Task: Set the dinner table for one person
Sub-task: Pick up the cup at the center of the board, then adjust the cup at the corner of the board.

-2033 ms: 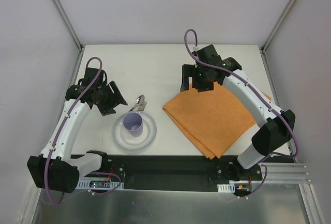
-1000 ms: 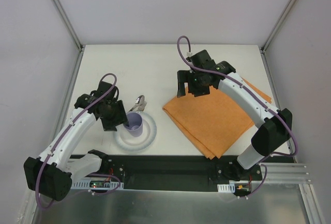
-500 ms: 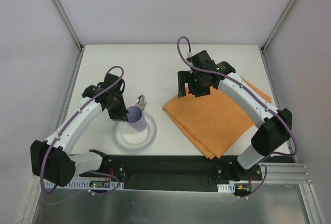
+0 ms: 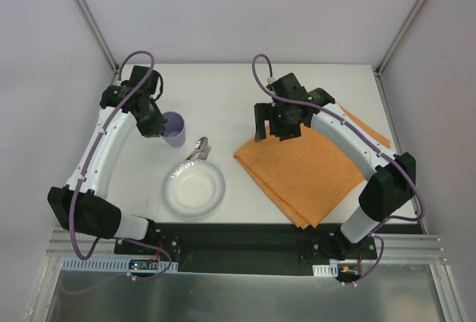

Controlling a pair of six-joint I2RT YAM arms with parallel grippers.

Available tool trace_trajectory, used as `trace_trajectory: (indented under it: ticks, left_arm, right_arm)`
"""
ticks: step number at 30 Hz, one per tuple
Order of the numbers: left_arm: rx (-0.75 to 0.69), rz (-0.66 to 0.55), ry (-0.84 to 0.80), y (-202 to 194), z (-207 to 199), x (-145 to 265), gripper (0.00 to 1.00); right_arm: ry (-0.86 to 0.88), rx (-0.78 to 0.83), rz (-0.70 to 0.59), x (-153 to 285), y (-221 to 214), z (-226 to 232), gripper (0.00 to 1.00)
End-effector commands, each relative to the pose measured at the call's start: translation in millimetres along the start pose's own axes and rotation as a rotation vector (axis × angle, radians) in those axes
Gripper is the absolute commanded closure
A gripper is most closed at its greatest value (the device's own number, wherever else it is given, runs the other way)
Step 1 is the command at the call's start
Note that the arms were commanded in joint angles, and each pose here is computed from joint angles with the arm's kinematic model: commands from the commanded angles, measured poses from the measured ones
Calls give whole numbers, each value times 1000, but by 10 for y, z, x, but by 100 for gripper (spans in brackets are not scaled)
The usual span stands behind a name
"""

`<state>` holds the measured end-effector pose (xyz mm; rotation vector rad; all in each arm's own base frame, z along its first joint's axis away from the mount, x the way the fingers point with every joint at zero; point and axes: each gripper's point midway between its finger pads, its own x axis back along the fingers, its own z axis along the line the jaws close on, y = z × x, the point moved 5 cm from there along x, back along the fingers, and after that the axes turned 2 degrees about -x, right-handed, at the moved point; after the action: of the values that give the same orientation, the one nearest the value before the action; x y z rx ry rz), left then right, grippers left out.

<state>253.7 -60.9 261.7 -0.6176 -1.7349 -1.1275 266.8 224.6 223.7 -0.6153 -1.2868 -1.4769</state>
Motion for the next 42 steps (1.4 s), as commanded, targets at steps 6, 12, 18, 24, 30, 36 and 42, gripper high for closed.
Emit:
trace_trajectory:
  ticks: [6, 12, 18, 24, 30, 36, 42]
  left_arm:
    - [221, 7, 234, 360, 845, -213, 100]
    - [373, -19, 232, 492, 1209, -302, 100]
    - [490, -8, 239, 473, 1512, -479, 100]
    - [539, -19, 282, 450, 1740, -557, 100]
    - [557, -32, 277, 454, 1859, -648, 100]
    - [548, -6, 250, 398, 1849, -806, 100]
    - [540, 35, 235, 346, 1837, -917, 100]
  right_arm:
    - [0, 27, -27, 94, -21, -5, 11]
    - [-9, 34, -25, 102, -70, -36, 11]
    - [-10, 38, -20, 107, -94, -54, 11]
    - [-12, 48, -8, 91, -112, -64, 11]
    - [-10, 53, 2, 76, -112, -60, 11]
    - [-16, 61, -6, 88, -77, -52, 11]
    - [-20, 63, -11, 92, -71, -57, 11]
